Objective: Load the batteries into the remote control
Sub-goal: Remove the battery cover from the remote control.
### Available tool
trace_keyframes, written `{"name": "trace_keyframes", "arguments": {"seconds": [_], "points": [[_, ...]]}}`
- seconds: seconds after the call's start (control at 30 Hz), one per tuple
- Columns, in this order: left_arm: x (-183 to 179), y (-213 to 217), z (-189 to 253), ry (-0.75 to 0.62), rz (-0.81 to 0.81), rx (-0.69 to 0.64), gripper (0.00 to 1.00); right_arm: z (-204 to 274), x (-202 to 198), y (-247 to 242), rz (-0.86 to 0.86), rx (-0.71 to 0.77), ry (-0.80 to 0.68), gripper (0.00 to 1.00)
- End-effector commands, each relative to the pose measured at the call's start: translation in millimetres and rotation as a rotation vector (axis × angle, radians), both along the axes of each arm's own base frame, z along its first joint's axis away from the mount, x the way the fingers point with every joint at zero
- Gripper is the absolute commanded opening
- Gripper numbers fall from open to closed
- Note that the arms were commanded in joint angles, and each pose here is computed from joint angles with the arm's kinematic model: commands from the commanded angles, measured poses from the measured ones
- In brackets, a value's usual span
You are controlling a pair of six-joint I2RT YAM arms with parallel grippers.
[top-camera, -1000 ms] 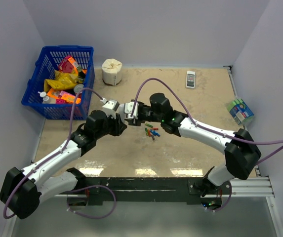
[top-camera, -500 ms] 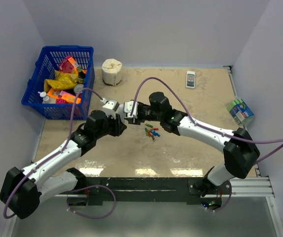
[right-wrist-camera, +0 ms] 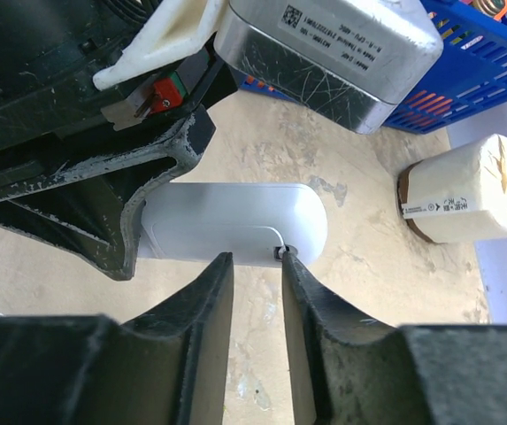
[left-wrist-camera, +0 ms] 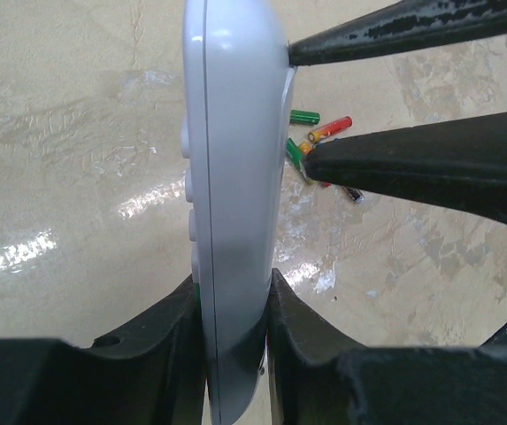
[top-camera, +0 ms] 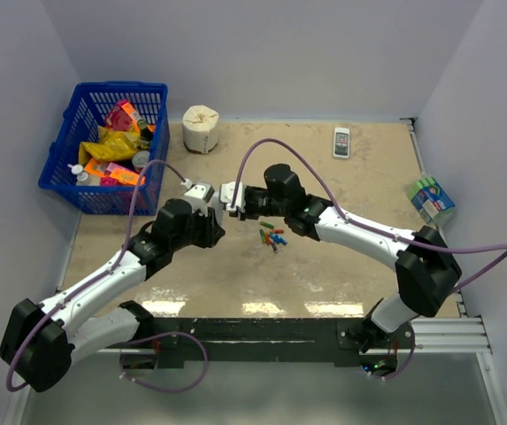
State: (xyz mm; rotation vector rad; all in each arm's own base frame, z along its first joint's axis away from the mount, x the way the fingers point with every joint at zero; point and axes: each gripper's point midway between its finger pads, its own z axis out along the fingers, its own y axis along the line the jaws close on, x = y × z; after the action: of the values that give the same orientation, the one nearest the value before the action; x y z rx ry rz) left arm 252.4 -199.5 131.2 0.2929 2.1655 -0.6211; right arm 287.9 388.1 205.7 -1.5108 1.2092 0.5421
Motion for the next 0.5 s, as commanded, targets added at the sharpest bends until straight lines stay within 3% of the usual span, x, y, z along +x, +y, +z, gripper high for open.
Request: {"name": "trace_keyframes", "arguments": {"seconds": [0.0,0.23,0.47], "points": [[21,-2,34,-0.109,0.038,-0.031,0.0,3,-14,7,0.075,0.001,0.023,0.27],[22,8,26,-0.084,0.07,-0.002,0.0,-1,-15,3,0.064,-0.012,0.032,0.21],[21,9,15,-0.051,0.067,0.012,0.0,-21,-8,4,0.037,-0.035,0.068,0.21]]}}
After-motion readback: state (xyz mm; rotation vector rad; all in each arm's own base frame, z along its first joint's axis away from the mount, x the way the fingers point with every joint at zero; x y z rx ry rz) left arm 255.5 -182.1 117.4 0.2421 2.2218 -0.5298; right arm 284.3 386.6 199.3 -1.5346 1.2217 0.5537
